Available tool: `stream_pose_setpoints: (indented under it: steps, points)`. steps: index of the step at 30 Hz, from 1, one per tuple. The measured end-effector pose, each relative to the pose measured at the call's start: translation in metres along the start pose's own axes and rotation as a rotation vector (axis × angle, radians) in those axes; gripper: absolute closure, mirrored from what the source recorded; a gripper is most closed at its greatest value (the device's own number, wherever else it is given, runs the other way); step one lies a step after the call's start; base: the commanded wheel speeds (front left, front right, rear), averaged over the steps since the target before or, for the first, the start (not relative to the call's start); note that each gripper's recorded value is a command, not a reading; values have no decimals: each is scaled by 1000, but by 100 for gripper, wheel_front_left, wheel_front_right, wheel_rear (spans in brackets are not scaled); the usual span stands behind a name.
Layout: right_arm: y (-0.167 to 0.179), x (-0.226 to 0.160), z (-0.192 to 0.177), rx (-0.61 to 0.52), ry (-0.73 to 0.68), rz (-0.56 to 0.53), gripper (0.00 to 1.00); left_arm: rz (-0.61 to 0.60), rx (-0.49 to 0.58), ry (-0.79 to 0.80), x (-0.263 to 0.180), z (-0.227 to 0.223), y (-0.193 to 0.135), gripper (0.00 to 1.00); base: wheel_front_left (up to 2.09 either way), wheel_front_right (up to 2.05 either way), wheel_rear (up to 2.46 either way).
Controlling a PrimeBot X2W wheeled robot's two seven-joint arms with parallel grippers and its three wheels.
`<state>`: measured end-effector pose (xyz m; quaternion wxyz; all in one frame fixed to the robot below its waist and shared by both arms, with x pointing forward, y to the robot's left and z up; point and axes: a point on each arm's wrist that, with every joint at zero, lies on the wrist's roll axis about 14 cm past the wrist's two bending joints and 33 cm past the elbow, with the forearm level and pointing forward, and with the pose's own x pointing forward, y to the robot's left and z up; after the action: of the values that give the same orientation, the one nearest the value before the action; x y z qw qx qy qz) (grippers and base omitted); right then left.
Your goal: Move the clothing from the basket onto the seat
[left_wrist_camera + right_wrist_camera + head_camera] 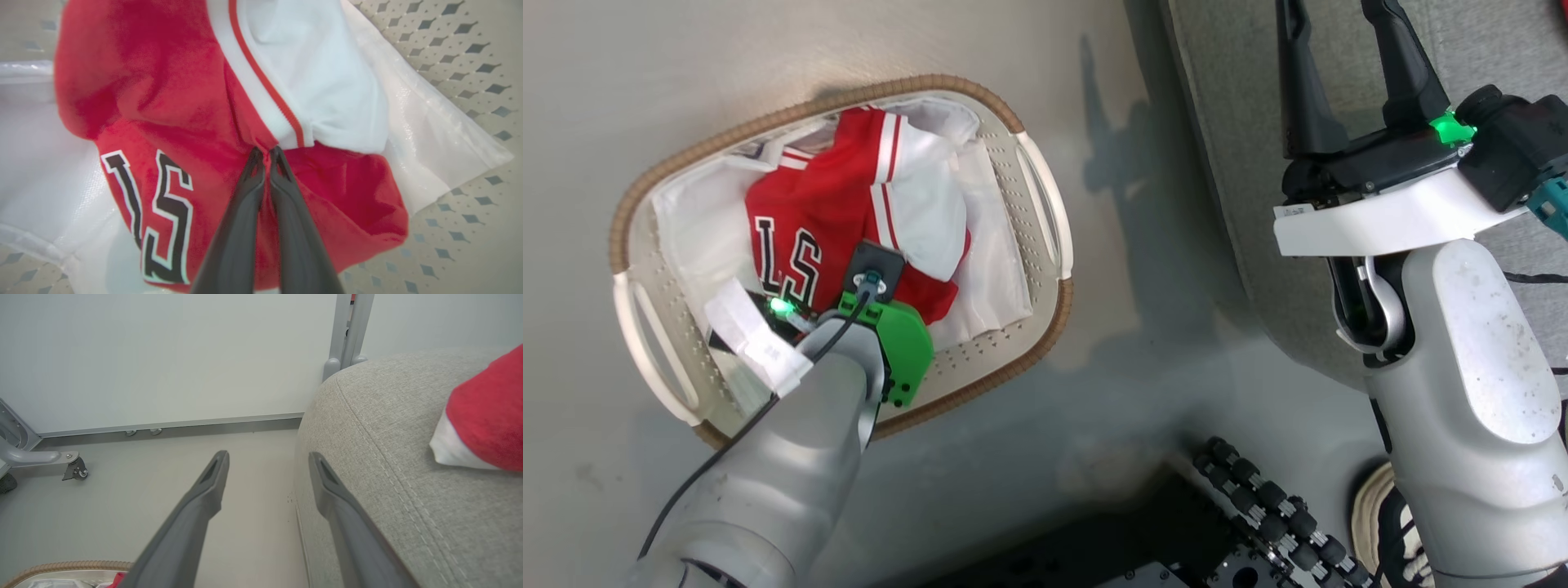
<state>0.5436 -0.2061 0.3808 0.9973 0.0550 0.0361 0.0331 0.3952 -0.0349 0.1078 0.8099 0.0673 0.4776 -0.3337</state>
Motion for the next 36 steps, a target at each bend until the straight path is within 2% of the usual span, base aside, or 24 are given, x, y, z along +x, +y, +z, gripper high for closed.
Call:
stream_pose_setpoints:
  steps: [11,15,25,36]
  points:
    - [12,-21,28,16,-24,20,0,-5,-88,-136,-48,32,-7,100,0,0,0]
    - [19,-32,33,30,-20,29,0,-3,-120,-251,-68,65,-12,100,0,0,0]
    - [48,-60,63,59,-57,89,0,72,-172,-487,-146,107,-9,100,0,0,0]
    - [80,-93,96,75,-118,155,0,162,-165,-793,-241,161,2,100,0,0,0]
